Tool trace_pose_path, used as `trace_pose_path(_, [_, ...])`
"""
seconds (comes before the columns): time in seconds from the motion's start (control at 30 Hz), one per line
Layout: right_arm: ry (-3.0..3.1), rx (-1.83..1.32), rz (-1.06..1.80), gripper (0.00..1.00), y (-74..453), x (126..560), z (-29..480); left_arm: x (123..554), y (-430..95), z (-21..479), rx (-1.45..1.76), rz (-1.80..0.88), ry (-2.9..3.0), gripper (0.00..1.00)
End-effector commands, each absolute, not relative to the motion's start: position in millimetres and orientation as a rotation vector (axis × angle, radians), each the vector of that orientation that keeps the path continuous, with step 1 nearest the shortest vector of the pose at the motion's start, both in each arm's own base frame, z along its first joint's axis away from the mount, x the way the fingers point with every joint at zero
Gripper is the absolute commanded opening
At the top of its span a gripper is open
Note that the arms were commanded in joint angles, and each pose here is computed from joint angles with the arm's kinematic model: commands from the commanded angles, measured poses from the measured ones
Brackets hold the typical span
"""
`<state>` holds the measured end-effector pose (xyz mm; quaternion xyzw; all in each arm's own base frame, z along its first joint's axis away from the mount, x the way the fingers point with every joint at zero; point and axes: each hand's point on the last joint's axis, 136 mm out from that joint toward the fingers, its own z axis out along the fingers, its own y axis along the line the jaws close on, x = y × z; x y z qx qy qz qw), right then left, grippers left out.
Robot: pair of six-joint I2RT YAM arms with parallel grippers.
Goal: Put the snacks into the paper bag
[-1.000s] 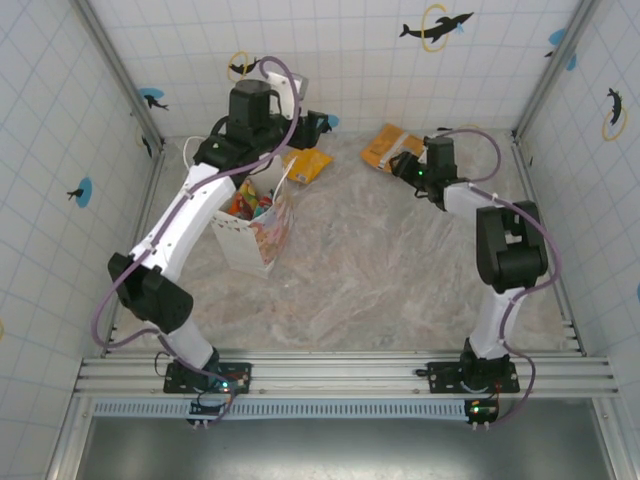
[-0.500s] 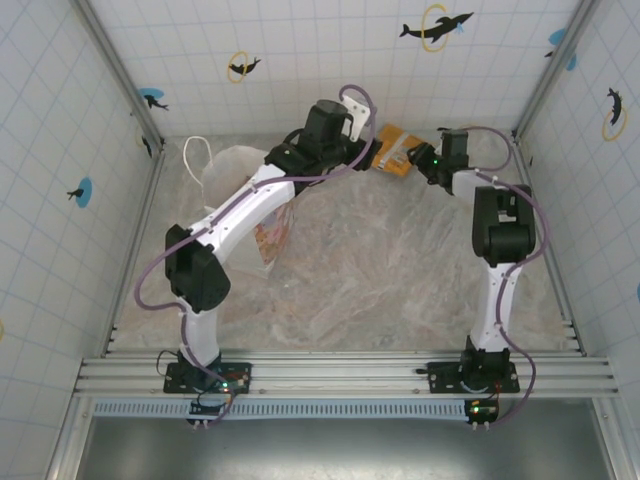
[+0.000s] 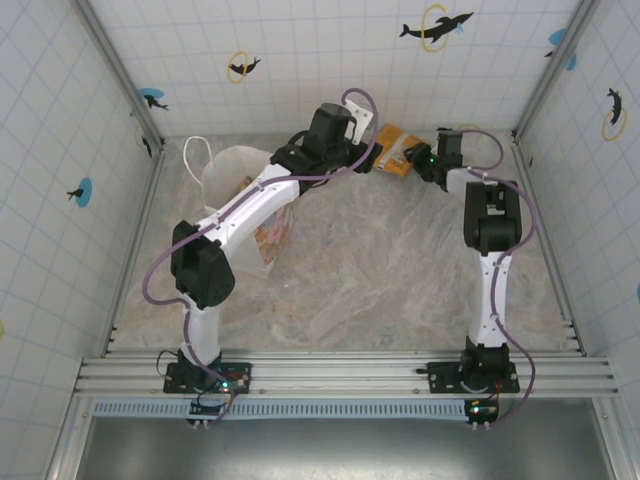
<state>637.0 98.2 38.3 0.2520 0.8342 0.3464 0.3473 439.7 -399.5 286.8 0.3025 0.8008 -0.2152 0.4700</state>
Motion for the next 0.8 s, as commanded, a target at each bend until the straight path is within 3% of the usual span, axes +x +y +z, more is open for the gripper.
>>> trace_pose_path(0.0, [2.127,0.684,0.951,0.54,99,649,31,441,-409,291,0.729,-0.573,1.947,0.7])
trace_pose_path(0.27, [2.112,0.667,0.991,0.33,104,656,28,440,-402,302,0.726,-0.537,1.949,0.7])
trace_pose_path(0.47, [2.09,0.565,1.013,0.13,110,651,63,433,-384,333,0.704,-0.478,1.927,0.71])
trace_pose_path(0.77, [2.049,0.396,0.898,0.02,111,605,144,420,-318,378,0.606,-0.327,1.968,0.72])
